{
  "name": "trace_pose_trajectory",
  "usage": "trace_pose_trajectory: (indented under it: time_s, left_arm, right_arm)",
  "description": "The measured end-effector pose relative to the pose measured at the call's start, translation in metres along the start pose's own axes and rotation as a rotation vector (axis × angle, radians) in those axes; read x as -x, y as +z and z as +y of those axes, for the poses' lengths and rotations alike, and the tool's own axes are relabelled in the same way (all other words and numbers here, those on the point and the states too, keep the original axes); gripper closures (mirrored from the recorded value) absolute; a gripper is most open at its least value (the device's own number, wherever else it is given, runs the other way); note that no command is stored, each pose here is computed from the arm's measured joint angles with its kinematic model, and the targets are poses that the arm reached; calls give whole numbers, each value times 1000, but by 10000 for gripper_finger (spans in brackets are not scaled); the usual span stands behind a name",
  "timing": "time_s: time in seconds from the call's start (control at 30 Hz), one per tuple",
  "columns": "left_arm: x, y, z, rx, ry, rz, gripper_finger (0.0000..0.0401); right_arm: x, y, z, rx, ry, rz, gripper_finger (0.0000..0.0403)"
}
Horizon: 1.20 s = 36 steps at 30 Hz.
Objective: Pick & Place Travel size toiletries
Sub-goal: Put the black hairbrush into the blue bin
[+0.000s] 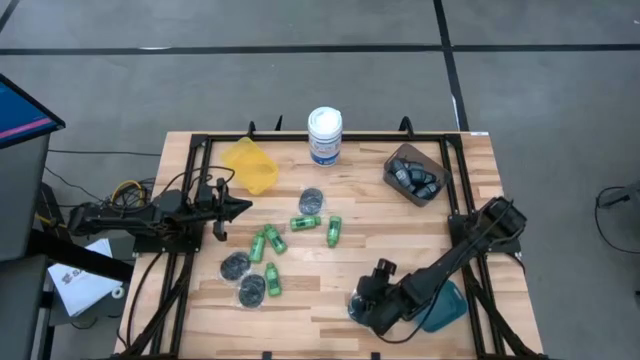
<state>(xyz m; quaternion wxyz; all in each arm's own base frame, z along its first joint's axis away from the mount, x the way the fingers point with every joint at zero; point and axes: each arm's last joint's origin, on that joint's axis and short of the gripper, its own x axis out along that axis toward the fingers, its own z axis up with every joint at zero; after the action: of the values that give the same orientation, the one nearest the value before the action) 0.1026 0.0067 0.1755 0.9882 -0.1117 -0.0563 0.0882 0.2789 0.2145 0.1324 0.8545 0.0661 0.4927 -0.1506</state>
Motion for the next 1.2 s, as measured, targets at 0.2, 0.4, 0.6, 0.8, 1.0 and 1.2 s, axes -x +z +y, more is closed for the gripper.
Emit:
trace_pose_trajectory:
  time_s: [0.2, 0.4, 0.6, 0.8, 1.0, 1.2]
  left_arm:
    - [-2, -1, 0, -2, 3, 14, 399]
    - [-2, -3, 0, -5, 6, 28, 399]
    - [-2, -2, 0, -4, 5, 24, 399]
    - [-2, -2, 0, -4, 5, 23, 399]
    - [-2, -2, 0, -3, 4, 19, 399]
    - [-2, -2, 0, -3, 4, 18, 399]
  right_arm:
    - [-8, -2, 2, -31, -8, 16, 155]
    - [-5, -2, 0, -15, 2, 36, 267]
    - [-5, -2, -1, 24, 3, 46, 391]
    - [-5, 2, -2, 55, -21, 47, 394]
    - [15, 24, -1, 184, -135, 58, 401]
    - [45, 42, -4, 290, -277, 74, 402]
